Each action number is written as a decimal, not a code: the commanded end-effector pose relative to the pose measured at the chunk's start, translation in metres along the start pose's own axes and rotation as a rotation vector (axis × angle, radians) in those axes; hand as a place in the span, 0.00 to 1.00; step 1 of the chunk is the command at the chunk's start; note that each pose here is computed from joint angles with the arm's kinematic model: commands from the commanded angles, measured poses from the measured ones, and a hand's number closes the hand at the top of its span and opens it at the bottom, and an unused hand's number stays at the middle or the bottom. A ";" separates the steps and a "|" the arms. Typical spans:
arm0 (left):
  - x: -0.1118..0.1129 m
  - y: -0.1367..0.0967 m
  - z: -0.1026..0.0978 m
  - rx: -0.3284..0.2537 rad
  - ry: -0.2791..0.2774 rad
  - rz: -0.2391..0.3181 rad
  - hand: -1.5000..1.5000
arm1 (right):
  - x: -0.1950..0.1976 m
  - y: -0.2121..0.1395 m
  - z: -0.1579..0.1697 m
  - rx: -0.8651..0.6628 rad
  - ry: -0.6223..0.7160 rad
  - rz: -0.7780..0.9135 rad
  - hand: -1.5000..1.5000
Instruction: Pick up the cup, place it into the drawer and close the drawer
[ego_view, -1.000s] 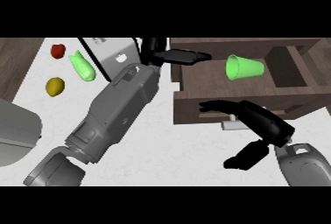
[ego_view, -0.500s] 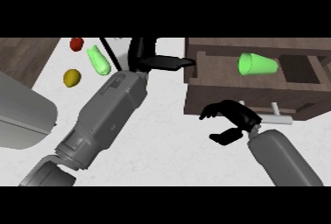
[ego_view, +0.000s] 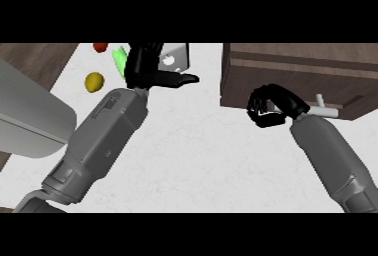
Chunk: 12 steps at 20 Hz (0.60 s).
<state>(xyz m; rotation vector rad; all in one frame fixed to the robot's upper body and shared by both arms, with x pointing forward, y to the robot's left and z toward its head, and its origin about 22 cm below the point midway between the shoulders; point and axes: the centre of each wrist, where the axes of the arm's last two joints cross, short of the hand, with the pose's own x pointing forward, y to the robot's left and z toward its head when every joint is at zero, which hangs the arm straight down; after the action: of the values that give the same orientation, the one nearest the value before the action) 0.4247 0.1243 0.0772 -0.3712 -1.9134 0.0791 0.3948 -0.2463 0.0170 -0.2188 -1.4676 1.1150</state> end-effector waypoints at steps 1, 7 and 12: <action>0.005 0.019 0.006 -0.017 0.011 0.014 0.00 | -0.007 -0.043 0.000 -0.122 -0.002 -0.025 1.00; 0.002 0.027 0.015 -0.032 0.027 -0.003 0.00 | 0.011 -0.090 -0.007 -0.246 0.021 -0.053 1.00; 0.004 0.036 0.018 -0.046 0.021 0.009 0.00 | 0.005 -0.107 0.006 -0.278 0.014 -0.081 1.00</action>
<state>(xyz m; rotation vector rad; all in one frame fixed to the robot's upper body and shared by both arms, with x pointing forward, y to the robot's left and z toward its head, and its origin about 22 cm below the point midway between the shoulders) 0.4167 0.1539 0.0695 -0.4076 -1.8987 0.0402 0.4076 -0.2748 0.0262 -0.1200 -1.5175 0.9399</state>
